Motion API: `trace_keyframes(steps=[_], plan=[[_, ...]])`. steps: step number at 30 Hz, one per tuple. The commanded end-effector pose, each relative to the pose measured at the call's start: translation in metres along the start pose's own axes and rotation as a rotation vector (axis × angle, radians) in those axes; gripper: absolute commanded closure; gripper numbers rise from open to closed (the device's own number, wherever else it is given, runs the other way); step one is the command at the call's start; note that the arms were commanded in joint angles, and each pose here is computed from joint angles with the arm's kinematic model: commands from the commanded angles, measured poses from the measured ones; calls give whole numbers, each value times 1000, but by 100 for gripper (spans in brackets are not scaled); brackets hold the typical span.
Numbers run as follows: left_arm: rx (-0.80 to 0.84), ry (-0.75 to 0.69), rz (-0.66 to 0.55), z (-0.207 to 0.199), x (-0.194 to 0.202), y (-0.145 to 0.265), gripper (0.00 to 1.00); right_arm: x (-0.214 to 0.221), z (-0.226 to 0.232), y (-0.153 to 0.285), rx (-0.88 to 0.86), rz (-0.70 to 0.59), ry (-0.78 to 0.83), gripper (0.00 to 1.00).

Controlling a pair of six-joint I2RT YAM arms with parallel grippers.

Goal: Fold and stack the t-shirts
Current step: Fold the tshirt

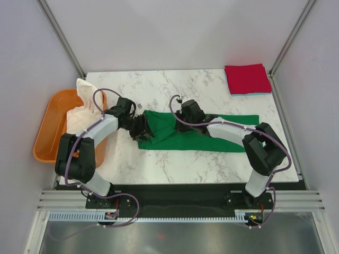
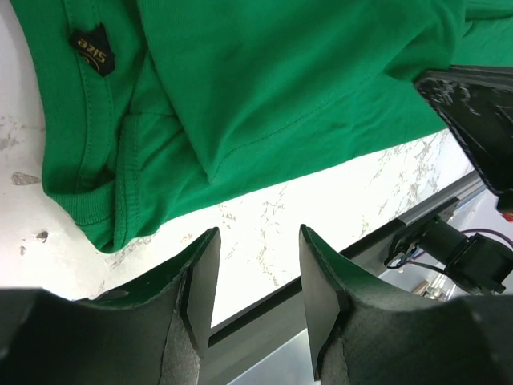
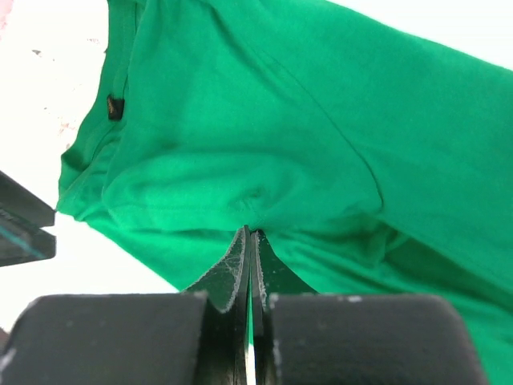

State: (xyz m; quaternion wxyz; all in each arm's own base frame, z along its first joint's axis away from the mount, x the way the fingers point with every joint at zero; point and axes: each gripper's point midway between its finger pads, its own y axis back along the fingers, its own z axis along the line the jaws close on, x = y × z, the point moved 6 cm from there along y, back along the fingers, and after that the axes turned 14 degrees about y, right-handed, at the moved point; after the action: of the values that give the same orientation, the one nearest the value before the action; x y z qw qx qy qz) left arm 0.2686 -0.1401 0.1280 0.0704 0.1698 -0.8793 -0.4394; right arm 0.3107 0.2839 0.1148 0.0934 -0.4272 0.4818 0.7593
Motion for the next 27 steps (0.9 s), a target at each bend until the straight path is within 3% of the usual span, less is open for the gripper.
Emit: trace_keyframes(steps=[1,19,27], plan=[[53,27,2,-7,3,4,48,-7,6,22,9,43,-44,100],[57,95,-29,3,-1,-20,50,-9,6,23,15,43,-59,100],[-9,126,-69,11,-1,-29,60,-14,7,28,13,23,-54,100]])
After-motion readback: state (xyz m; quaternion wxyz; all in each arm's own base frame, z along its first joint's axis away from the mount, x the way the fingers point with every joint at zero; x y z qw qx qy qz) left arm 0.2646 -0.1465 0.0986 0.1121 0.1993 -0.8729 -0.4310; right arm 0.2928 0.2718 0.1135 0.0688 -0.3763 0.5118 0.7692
